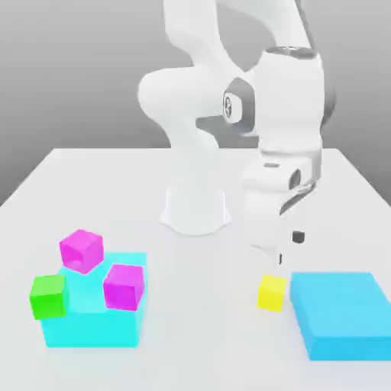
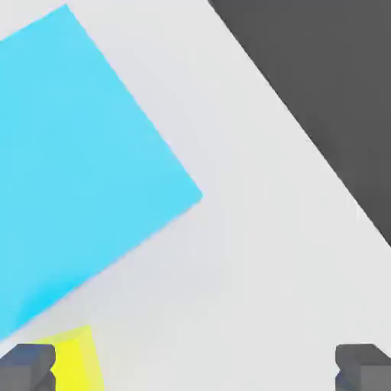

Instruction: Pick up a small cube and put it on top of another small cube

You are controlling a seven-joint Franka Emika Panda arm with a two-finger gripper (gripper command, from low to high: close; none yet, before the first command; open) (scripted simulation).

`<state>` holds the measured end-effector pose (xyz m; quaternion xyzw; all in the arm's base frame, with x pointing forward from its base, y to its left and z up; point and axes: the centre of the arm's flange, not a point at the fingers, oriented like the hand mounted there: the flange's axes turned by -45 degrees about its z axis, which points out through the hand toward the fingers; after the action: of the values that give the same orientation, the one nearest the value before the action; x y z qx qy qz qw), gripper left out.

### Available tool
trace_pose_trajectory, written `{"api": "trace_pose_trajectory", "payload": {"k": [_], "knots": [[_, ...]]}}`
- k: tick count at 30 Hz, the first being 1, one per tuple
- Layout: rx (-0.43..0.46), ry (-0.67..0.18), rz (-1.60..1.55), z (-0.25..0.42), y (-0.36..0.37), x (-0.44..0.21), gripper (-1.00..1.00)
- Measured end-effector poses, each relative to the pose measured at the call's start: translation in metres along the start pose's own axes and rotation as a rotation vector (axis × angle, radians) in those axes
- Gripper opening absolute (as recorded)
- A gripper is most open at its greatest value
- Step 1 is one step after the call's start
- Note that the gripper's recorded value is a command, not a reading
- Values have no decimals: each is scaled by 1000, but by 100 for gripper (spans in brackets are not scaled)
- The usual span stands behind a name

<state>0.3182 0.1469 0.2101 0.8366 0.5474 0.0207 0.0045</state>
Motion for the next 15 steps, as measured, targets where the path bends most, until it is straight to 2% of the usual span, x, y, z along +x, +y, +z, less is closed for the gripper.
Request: {"api": "trace_pose_trajectory", "payload": {"k": [8,9,15], "knots": [[31,-28,-62,78,-18,-8,0],[31,-29,-63,83,-19,-9,-100],[32,-30,-63,86,-19,-10,-100]]}}
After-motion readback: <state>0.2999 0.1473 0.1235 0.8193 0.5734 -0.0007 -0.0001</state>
